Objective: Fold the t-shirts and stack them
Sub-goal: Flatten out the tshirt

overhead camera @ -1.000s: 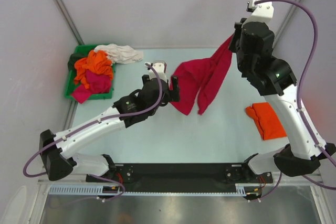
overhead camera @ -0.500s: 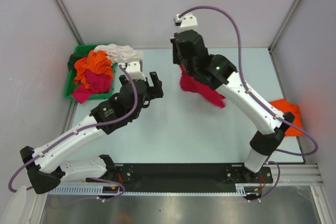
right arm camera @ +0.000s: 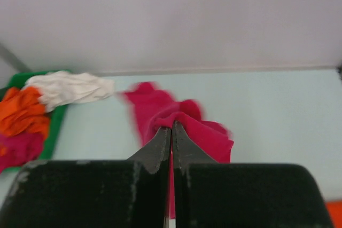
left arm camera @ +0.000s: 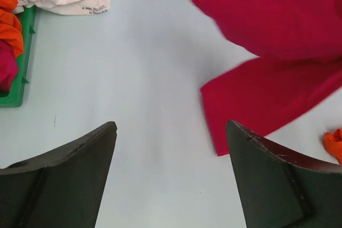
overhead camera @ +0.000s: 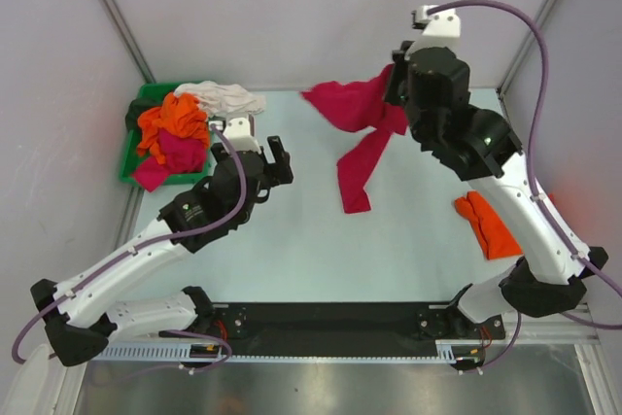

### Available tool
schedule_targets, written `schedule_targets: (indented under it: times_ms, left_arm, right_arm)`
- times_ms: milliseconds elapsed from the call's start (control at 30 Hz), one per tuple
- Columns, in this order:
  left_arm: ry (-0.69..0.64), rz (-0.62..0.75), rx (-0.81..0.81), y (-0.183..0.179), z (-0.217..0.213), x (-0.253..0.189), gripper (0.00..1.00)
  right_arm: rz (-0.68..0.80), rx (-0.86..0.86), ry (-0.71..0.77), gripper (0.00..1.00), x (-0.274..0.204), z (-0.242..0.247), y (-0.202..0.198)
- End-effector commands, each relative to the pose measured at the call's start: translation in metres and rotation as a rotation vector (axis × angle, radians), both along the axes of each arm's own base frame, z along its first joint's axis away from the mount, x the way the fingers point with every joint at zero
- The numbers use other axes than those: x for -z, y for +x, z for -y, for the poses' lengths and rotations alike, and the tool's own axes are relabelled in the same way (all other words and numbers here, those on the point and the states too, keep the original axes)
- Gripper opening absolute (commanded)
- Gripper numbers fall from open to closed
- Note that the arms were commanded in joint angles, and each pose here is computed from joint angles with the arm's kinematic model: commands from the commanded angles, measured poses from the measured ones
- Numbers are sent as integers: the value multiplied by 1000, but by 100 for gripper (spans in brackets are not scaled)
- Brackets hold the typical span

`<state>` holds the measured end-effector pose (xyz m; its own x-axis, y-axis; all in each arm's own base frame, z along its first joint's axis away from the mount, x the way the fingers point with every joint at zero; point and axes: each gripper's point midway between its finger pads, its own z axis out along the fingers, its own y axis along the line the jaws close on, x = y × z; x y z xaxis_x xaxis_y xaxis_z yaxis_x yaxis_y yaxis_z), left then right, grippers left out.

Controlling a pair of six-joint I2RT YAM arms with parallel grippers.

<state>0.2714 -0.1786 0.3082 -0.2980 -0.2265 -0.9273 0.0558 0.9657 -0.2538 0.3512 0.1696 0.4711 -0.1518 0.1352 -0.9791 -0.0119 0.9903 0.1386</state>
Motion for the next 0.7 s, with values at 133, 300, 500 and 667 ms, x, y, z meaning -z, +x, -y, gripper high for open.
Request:
schedule_targets:
  times_ms: [133, 300, 500, 667]
  left_arm:
    - [-11, -4, 16, 5, 8, 0, 89]
    - [-19, -10, 46, 7, 19, 2, 89]
    - [-57, -14, 151, 7, 45, 4, 88]
    - [-55, -73, 166, 15, 65, 30, 88]
  right_arm:
    - [81, -9, 16, 0, -28, 3, -22]
    - [52, -51, -68, 0, -24, -38, -36]
    - [58, -79, -33, 0, -23, -38, -42]
    - [53, -118, -18, 0, -22, -48, -44]
